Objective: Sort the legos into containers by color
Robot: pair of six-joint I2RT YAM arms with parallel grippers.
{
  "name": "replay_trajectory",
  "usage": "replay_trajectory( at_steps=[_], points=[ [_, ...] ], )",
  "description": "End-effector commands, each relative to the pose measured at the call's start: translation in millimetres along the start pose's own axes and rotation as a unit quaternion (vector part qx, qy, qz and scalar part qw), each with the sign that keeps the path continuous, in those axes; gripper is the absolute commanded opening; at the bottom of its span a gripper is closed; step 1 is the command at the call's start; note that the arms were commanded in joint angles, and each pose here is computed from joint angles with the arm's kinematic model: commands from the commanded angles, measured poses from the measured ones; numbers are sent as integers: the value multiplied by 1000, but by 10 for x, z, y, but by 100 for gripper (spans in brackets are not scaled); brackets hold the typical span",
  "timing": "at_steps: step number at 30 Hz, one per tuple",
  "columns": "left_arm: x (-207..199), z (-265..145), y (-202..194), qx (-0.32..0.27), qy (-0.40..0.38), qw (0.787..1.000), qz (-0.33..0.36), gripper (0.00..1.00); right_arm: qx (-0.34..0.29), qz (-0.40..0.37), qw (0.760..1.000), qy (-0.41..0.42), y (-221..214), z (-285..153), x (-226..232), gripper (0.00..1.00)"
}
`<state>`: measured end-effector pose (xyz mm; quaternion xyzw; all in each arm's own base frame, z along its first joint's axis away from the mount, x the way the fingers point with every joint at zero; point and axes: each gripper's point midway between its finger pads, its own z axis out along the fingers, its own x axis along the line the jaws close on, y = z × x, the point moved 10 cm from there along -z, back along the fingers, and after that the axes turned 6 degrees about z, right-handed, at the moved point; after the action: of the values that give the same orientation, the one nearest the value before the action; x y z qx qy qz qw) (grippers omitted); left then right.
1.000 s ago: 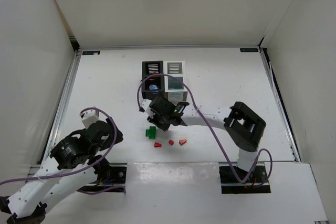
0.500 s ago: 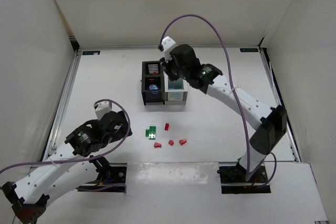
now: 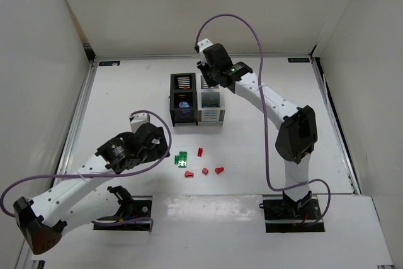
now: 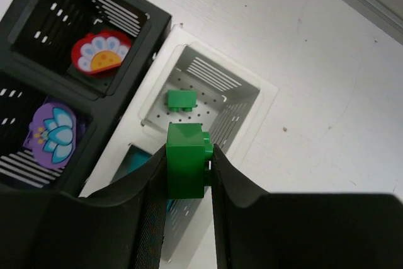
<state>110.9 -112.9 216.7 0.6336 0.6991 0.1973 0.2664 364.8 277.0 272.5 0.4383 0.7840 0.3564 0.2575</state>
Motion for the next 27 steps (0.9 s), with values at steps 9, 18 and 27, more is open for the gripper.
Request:
replay_trajectory(
  at_steps=[9, 18, 27],
  points=[
    [-126, -20, 90, 3, -31, 999, -16, 100, -31, 22, 999, -11, 150, 76, -102, 13],
    [-194, 171, 474, 38, -65, 997, 0, 100, -30, 29, 999, -17, 159, 135, -88, 16],
    [-181, 248, 693, 74, -87, 993, 1, 100, 4, 34, 999, -7, 89, 133, -35, 16]
  ],
)
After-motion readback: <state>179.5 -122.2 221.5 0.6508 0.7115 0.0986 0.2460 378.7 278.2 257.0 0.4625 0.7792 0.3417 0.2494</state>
